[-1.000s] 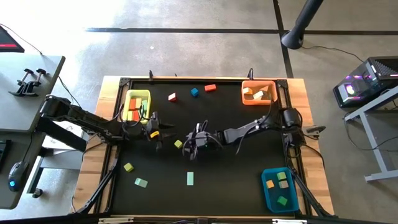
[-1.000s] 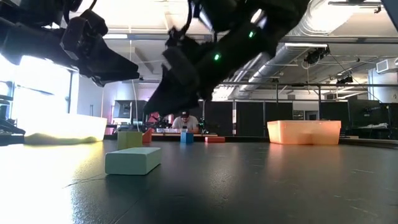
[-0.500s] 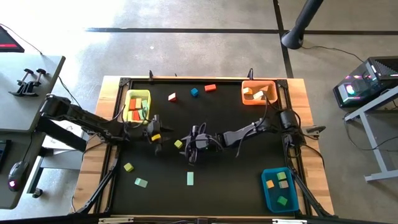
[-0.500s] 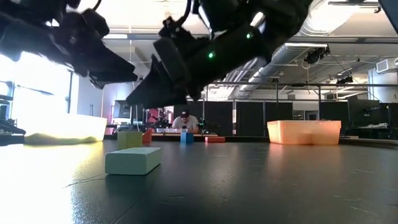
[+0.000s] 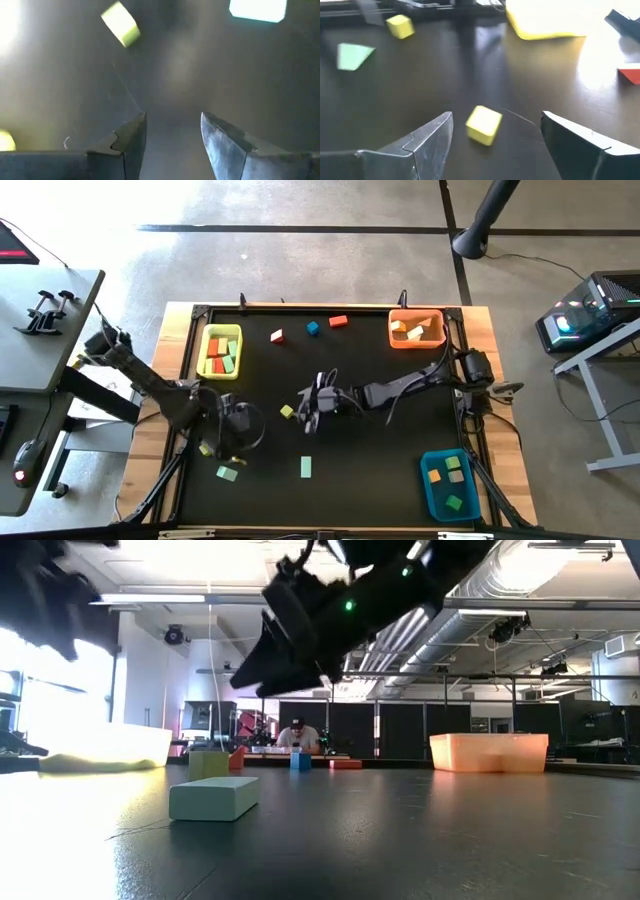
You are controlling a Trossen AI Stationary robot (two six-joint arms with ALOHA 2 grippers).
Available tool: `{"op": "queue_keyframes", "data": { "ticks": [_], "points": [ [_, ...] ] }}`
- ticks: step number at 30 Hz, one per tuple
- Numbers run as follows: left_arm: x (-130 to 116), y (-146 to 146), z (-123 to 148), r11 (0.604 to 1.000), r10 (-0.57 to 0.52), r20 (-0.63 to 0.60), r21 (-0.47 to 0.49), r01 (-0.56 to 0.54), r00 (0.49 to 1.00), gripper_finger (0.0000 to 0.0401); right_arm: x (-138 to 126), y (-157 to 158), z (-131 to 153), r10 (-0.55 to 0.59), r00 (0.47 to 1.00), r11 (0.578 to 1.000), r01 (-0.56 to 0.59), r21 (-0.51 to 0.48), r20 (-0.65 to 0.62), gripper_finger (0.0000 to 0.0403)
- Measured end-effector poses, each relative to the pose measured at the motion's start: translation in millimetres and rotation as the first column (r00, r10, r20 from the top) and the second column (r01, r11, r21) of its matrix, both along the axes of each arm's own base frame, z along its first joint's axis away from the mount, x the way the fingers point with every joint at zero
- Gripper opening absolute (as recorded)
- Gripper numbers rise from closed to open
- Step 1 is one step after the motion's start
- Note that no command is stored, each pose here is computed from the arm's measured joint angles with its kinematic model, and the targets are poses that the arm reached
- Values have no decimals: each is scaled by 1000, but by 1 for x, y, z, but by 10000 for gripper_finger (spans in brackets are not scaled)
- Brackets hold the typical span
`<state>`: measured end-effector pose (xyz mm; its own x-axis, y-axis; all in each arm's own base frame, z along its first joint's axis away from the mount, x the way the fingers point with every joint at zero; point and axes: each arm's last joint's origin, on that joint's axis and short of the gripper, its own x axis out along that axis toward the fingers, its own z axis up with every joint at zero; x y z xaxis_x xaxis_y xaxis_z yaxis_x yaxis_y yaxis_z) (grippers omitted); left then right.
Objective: Sort blocks by size
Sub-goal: Put the light blue triangular block into the orange bin
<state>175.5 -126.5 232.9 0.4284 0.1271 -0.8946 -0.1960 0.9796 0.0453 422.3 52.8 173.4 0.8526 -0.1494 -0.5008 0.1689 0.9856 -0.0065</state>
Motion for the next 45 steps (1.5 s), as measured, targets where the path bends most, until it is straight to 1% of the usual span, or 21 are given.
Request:
{"op": "queue_keyframes", "data": {
  "ticks": [2,4,7,9,11,15,17,20,24,28,33,36,39,43,45],
  "points": [
    [-4,-16,6,999,1,-96,-34,-5,995,172,-1,-4,-2,10,1000,1000,-10,12,-12,295],
    [-8,-33,7,997,-28,-183,-78,14,983,172,-2,-2,-5,31,999,999,-30,16,-20,295],
    [-15,-55,0,986,-63,-281,-163,17,958,172,-3,-1,-6,38,999,999,-38,17,-7,295],
    [-19,-68,-7,982,-62,-312,-190,2,948,172,-3,0,-5,47,999,999,-47,2,14,295],
    [-23,-77,-14,984,-82,-330,-176,24,941,172,-2,1,-3,59,997,998,-58,-18,40,295],
    [-26,-87,-30,982,-180,-356,-116,148,917,172,0,7,1,121,989,992,-119,-29,90,295],
    [-27,-88,-41,982,-190,-377,-84,171,906,172,0,11,2,169,981,985,-167,-32,98,295],
    [-24,-88,-59,984,-180,-399,-61,170,899,177,0,13,3,204,974,979,-202,-35,102,295],
    [-19,-90,-77,975,-218,-428,-55,215,877,198,0,14,3,214,972,977,-211,-42,100,295],
    [-14,-88,-87,968,-237,-458,-31,251,857,221,0,14,3,215,972,976,-212,-41,97,295],
    [-8,-88,-93,949,-293,-468,-34,314,834,223,0,14,2,213,973,977,-210,-38,94,295],
    [-4,-88,-94,938,-324,-449,-36,345,833,216,0,14,2,212,973,977,-210,-36,94,295],
    [-2,-87,-93,937,-330,-445,-49,346,833,197,-1,14,1,208,974,978,-207,-28,84,295],
    [0,-87,-93,939,-330,-438,-62,339,836,151,-5,17,-2,201,979,980,-201,1,19,295],
    [1,-87,-93,940,-328,-437,-59,337,838,122,-10,21,3,210,978,978,-210,3,-6,295]
  ]
}}
